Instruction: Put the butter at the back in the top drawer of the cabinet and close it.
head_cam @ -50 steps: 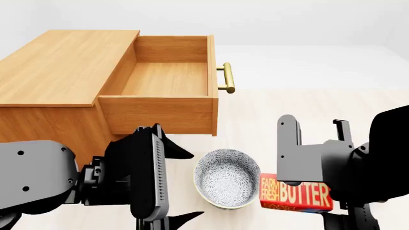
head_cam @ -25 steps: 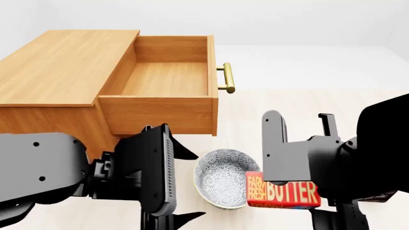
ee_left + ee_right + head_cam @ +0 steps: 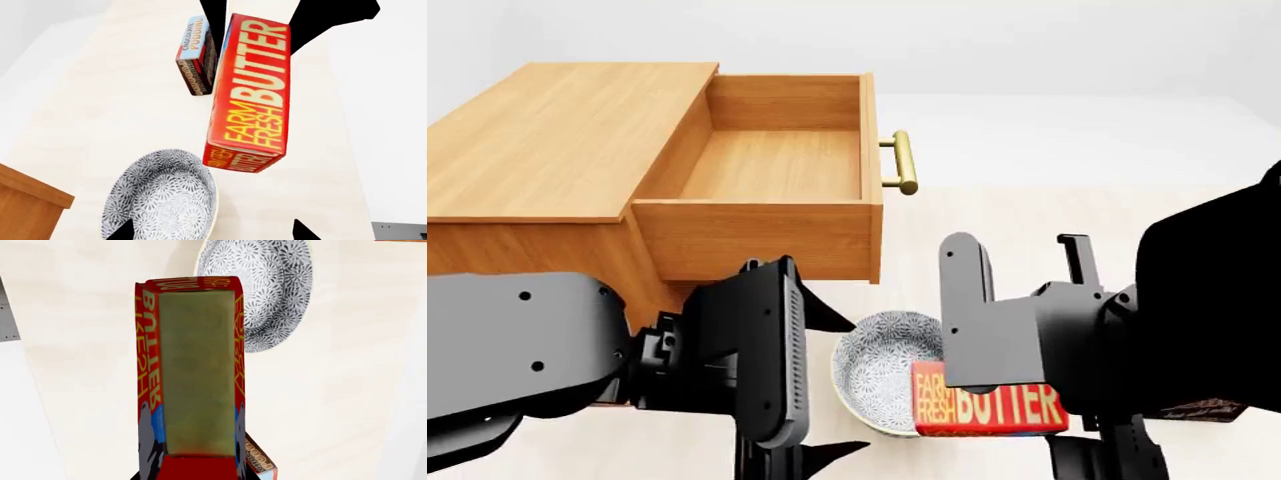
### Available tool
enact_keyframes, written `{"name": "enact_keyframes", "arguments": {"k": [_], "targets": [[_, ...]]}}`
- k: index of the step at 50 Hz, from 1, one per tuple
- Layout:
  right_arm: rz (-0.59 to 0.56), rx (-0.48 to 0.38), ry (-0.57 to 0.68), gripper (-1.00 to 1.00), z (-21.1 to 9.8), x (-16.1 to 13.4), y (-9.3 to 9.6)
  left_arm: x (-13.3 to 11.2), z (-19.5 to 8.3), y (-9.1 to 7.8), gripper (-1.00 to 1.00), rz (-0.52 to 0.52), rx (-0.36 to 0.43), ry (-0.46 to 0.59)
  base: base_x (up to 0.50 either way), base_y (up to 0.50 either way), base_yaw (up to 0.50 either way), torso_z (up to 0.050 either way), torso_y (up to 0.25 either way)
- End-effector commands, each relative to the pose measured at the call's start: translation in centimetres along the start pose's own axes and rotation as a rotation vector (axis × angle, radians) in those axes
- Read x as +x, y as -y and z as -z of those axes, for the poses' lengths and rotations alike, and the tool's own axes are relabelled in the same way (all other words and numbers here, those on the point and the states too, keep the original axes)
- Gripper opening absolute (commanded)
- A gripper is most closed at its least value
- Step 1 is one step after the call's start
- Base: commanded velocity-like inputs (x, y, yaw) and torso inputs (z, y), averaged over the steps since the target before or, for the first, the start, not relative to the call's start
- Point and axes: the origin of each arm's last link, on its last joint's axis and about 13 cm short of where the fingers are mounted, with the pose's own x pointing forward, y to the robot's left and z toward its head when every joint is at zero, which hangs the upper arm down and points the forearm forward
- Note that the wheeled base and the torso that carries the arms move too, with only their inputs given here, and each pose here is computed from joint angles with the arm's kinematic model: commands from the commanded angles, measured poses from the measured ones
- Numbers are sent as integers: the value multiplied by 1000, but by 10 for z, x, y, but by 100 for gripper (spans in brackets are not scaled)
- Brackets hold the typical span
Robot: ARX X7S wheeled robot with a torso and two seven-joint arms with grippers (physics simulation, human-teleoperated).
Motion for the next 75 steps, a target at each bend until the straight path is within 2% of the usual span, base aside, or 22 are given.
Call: {"name": "enact_keyframes", "arguments": {"k": [1,17,75], "targets": [[61,-22,23,-100,-6,-6,2,5,0,0,100,15,10,0,0,0,0,0,0],[61,-31,33,-100,-8,-6,2,15,4,0,100,51,9,12,0,0,0,1,1],[63,-45,55,-100,-11,-4,3,37,7,-2,100,72,17,42,0,0,0,0,1]]}}
